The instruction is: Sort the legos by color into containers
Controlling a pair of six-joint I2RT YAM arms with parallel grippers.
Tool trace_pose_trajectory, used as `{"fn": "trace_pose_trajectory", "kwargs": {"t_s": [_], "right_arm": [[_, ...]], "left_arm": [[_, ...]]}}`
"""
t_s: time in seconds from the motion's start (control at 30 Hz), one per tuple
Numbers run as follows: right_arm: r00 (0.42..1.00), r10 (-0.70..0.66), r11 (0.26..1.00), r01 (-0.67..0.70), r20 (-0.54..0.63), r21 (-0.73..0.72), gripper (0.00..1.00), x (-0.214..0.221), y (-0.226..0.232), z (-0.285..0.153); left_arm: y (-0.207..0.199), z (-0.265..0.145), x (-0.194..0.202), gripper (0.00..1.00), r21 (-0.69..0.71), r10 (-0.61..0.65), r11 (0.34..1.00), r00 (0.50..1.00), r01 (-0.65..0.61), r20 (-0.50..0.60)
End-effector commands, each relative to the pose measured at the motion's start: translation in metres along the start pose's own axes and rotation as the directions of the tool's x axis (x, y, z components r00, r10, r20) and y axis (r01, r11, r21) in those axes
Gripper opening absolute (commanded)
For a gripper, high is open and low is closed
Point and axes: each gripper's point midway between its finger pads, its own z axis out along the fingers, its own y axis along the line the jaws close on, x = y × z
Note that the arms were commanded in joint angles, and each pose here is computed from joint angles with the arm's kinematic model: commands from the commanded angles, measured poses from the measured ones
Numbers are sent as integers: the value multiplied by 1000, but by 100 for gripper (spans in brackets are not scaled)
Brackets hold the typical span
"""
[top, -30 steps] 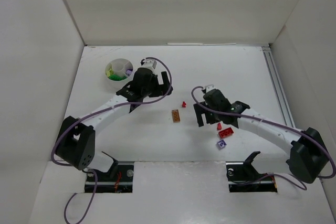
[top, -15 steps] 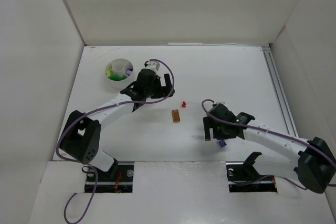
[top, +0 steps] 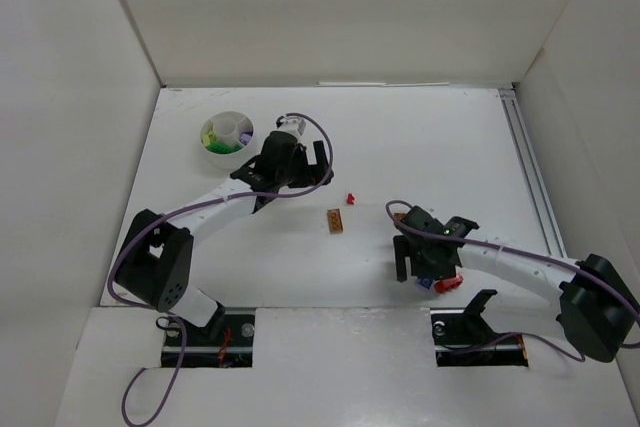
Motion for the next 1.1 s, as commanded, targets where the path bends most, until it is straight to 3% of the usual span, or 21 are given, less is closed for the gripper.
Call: {"fn": "trace_pose_trajectory", "kwargs": {"t_s": [0.0,0.27,0.43,0.57,0.63,0.7,0.77,0.93,1.03,1.07], "right_arm": [[1000,19,1000,-19,-19,-2,90,2,4,-10],[994,75,997,-77,-85,-25,86,18,10,-13],[995,73,997,-71,-70,22,69,13,6,-7],[996,71,997,-69,-61,42,62,8,7,-2],[996,69,996,-66,-56,65,47,7,4,0],[997,70,995,-69,-14,72,34,-4,5,-3],[997,54,996,-57,48,70,28,-17,7,-7],[976,-99,995,96,194,23,23,-55,29,-32],[920,-225,969,244,321,-22,23,-86,53,-44],[874,-265,952,304,407,-32,23,-110,69,-55]], "left_arm": [[-11,-1,-10,100,37,20,999,999,-22,35],[-9,-1,-11,100,28,29,999,999,-30,40],[-11,-3,-13,100,33,29,999,998,-31,48],[-10,-5,-12,100,33,29,999,998,-31,49],[-11,-8,-15,100,30,29,999,998,-31,62],[-11,-8,-15,100,30,29,999,998,-31,62],[-11,-10,-19,100,26,29,999,997,-31,74],[-6,-10,-15,100,5,29,1000,998,-29,61],[9,-11,-19,100,-23,-2,1000,998,3,55],[9,-17,-28,100,-18,-18,1000,996,20,82]]}}
